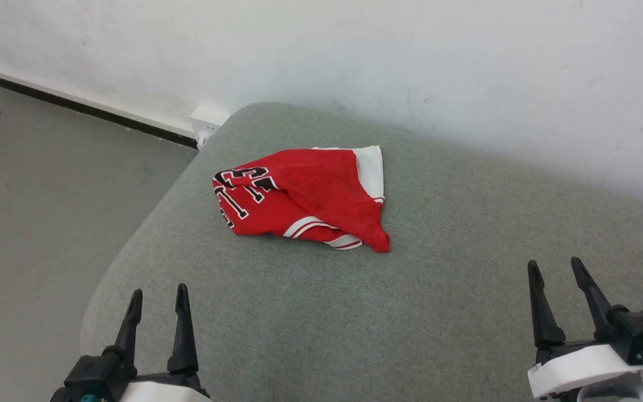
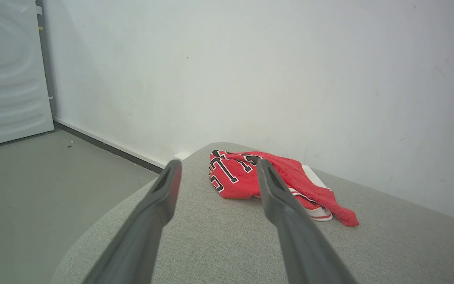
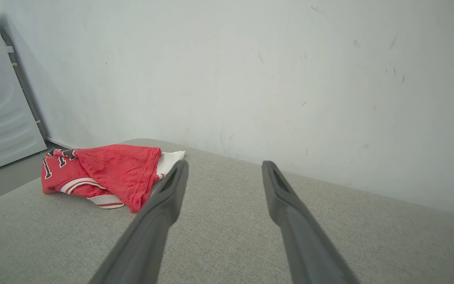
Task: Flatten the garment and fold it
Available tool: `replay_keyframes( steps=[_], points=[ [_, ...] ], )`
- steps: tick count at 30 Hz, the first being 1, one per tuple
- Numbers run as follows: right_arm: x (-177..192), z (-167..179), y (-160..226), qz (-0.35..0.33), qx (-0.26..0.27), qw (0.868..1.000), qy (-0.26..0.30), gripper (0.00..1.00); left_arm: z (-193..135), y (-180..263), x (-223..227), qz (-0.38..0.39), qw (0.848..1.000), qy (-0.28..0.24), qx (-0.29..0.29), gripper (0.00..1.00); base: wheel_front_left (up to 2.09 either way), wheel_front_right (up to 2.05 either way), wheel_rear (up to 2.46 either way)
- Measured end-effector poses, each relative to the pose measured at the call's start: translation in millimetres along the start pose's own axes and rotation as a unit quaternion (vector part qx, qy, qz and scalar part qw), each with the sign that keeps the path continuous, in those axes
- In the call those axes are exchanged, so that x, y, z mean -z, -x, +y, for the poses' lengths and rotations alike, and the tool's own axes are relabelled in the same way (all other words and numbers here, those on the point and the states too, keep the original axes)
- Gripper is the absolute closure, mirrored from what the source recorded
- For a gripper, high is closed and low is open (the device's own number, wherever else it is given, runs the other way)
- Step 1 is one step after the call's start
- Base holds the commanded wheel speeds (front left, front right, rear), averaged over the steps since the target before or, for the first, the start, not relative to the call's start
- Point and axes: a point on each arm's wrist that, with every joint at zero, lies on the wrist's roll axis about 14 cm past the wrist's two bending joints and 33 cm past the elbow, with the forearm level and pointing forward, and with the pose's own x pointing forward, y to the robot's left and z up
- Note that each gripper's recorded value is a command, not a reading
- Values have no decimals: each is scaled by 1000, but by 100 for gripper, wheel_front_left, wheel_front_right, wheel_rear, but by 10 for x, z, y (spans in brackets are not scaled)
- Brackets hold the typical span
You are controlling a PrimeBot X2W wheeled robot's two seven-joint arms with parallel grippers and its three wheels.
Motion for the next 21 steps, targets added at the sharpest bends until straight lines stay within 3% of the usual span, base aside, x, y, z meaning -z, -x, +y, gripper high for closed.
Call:
replay_keyframes(
  steps=[13, 21],
  points=[
    [7, -26, 20, 1, 5, 1000, -3, 0, -21, -1, 12, 2, 1000, 1, 4, 0, 0, 0, 0],
    [67, -77, 1, 7, 11, 1000, -7, 0, -250, -130, -201, -33, 998, -18, 46, 0, 0, 0, 0]
  ],
)
